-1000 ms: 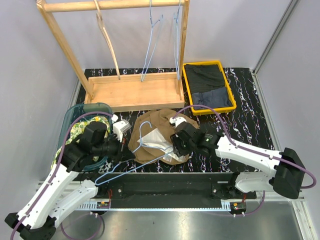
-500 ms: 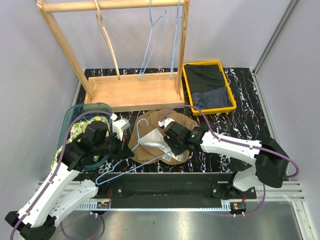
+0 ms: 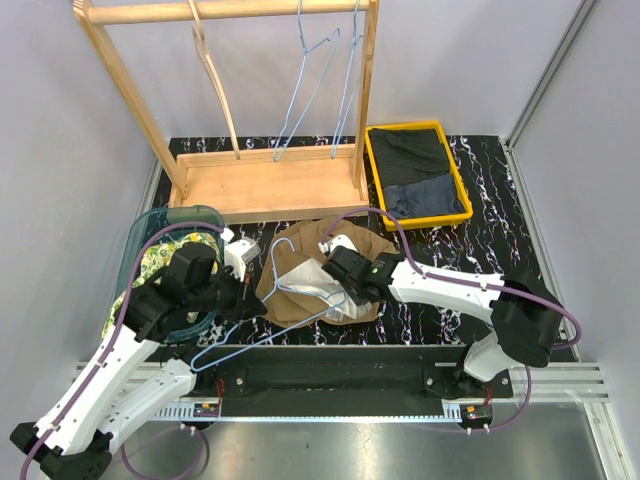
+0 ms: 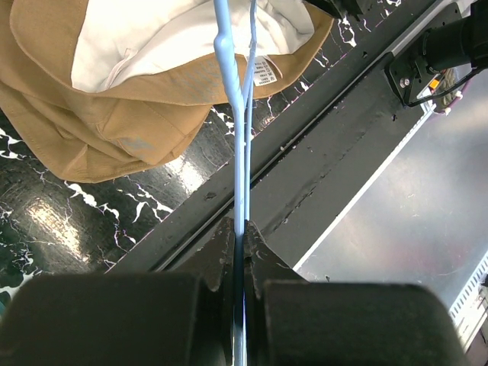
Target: Place the skirt on the hanger
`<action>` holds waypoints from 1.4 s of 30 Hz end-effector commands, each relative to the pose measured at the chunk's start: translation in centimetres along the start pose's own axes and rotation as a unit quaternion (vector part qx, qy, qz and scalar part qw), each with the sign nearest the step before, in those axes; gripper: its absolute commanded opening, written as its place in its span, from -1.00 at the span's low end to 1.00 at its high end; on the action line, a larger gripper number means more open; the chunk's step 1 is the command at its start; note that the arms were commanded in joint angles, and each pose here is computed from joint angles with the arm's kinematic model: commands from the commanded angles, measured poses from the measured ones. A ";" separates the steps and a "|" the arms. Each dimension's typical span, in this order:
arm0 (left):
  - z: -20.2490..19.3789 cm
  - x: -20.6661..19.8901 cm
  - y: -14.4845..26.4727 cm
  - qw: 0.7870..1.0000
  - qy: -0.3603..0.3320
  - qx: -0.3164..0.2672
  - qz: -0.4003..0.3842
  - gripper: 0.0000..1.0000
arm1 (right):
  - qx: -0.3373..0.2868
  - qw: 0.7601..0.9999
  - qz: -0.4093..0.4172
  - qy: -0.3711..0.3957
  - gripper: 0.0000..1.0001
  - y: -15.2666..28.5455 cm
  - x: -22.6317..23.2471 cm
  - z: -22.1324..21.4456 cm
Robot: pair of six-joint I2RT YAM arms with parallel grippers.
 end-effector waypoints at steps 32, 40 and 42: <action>2.5 -2.1 1.0 0.993 -0.041 -0.087 -0.073 -1.00 | -0.060 0.993 0.086 -0.059 -1.00 5.4 -0.1 1.1; 2.8 -2.1 0.3 0.992 -0.028 -0.092 -0.082 -1.00 | -0.072 0.990 0.092 -0.077 -1.00 6.1 -0.4 1.1; 2.8 -2.1 -0.2 0.991 -0.020 -0.092 -0.093 -1.00 | -0.078 0.989 0.095 -0.083 -1.00 6.4 -0.5 1.2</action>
Point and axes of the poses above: each gripper's point midway between its finger pads, its own y axis back along the fingers, its own x axis along the line the jaws close on, z = x × y, the point moved 6 cm from there along y, back along the fingers, and after that the axes turned 14 degrees about -y, right-handed, at the moved point
